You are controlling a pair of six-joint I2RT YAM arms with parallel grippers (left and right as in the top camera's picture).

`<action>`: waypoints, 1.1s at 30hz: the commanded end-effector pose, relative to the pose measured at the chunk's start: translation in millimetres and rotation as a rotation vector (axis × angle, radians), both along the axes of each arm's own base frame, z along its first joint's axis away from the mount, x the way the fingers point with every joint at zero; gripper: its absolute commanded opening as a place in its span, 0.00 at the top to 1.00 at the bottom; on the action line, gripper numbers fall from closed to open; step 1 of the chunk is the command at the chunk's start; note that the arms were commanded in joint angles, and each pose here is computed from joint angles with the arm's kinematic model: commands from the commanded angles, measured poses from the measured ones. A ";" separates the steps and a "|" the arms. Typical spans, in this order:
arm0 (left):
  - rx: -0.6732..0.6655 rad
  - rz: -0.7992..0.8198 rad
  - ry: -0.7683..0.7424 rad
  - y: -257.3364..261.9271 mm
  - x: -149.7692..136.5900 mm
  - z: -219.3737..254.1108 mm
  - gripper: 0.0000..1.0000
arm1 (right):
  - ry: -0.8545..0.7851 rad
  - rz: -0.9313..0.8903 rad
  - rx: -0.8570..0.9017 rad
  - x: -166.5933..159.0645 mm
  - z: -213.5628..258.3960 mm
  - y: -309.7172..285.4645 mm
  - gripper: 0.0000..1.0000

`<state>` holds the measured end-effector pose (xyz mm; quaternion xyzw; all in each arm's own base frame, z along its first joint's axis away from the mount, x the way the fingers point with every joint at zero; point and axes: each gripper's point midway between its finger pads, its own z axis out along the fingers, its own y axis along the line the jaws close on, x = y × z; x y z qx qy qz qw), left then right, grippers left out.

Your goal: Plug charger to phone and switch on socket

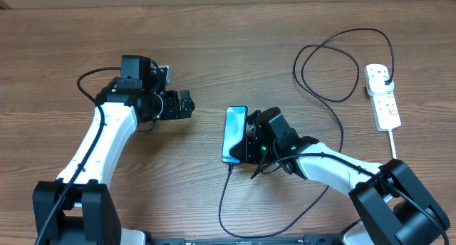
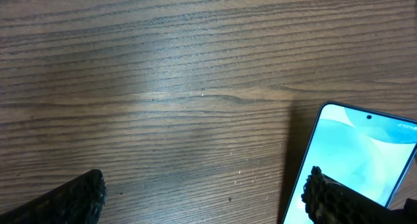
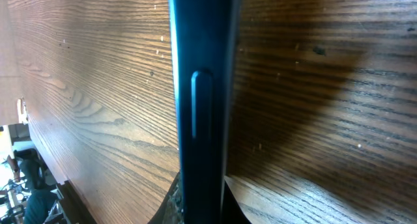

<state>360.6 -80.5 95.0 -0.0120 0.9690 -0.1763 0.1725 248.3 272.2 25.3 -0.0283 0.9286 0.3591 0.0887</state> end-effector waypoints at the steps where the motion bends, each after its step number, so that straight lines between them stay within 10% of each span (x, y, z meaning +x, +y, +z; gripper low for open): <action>1: 0.006 0.009 -0.043 2.3 6.2 14.6 0.00 | -0.037 0.020 0.021 4.7 8.3 6.8 0.96; 33: 0.006 0.009 -0.044 2.3 6.3 14.6 0.00 | -0.028 0.020 0.014 3.0 6.8 5.5 0.96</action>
